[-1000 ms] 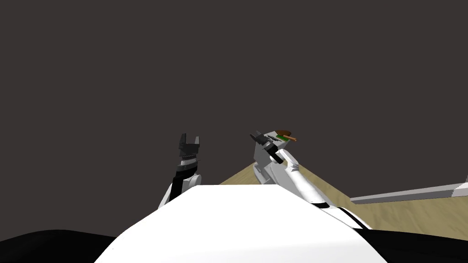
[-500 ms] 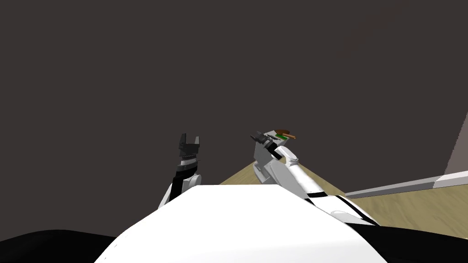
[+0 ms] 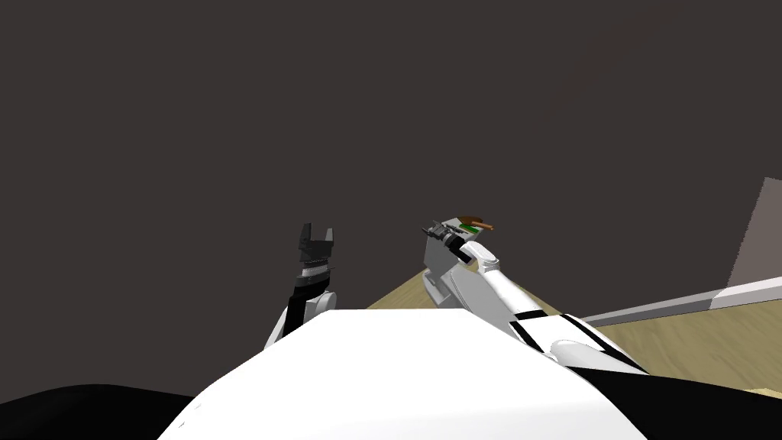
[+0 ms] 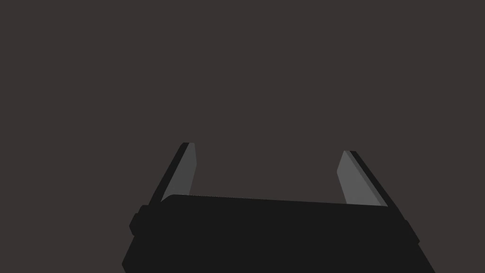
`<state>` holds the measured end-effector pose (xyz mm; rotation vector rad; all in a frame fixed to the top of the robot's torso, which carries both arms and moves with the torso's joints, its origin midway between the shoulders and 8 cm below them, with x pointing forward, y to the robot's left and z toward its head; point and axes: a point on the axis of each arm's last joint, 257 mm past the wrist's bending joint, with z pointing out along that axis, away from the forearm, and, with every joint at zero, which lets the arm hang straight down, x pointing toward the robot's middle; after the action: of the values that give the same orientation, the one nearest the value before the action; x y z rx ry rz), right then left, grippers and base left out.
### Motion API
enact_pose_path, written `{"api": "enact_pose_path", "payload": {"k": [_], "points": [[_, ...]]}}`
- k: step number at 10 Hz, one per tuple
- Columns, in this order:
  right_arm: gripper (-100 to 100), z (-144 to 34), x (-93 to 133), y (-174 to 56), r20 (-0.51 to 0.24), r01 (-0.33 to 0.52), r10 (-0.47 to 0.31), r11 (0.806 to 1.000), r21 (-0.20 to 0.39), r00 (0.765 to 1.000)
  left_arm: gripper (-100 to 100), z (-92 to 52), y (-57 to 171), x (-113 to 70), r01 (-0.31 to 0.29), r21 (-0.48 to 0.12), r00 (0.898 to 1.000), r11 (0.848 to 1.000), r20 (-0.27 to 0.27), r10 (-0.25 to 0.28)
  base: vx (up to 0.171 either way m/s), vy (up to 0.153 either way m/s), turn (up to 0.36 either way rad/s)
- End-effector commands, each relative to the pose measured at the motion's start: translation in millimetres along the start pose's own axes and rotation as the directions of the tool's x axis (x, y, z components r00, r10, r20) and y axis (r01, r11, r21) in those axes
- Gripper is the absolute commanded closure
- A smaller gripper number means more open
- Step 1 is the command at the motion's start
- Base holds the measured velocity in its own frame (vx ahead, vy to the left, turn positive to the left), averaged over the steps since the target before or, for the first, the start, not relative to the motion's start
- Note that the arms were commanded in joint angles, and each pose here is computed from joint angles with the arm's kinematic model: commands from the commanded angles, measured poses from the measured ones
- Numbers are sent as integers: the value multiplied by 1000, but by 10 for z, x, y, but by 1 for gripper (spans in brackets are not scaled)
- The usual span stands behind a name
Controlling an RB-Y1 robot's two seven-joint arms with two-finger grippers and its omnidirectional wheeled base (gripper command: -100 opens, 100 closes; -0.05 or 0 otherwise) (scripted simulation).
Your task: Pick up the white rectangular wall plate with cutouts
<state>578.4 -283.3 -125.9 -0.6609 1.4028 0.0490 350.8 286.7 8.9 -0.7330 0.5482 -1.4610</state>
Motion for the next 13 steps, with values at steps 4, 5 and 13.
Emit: {"api": "enact_pose_path", "payload": {"k": [4,5,13], "points": [[-100,-26,419,-339,-125,164,-160,986,23,979,0,0,0,0,0,0,1000,1000,0,0,-6,6,-16],[-100,-62,523,-373,-146,157,-151,987,28,978,0,0,0,0,0,0,1000,1000,0,0,0,0,0],[-100,-372,1185,-1144,-386,424,-387,906,13,838,0,0,0,0,0,0,1000,1000,0,0,-1,1,-3]]}}
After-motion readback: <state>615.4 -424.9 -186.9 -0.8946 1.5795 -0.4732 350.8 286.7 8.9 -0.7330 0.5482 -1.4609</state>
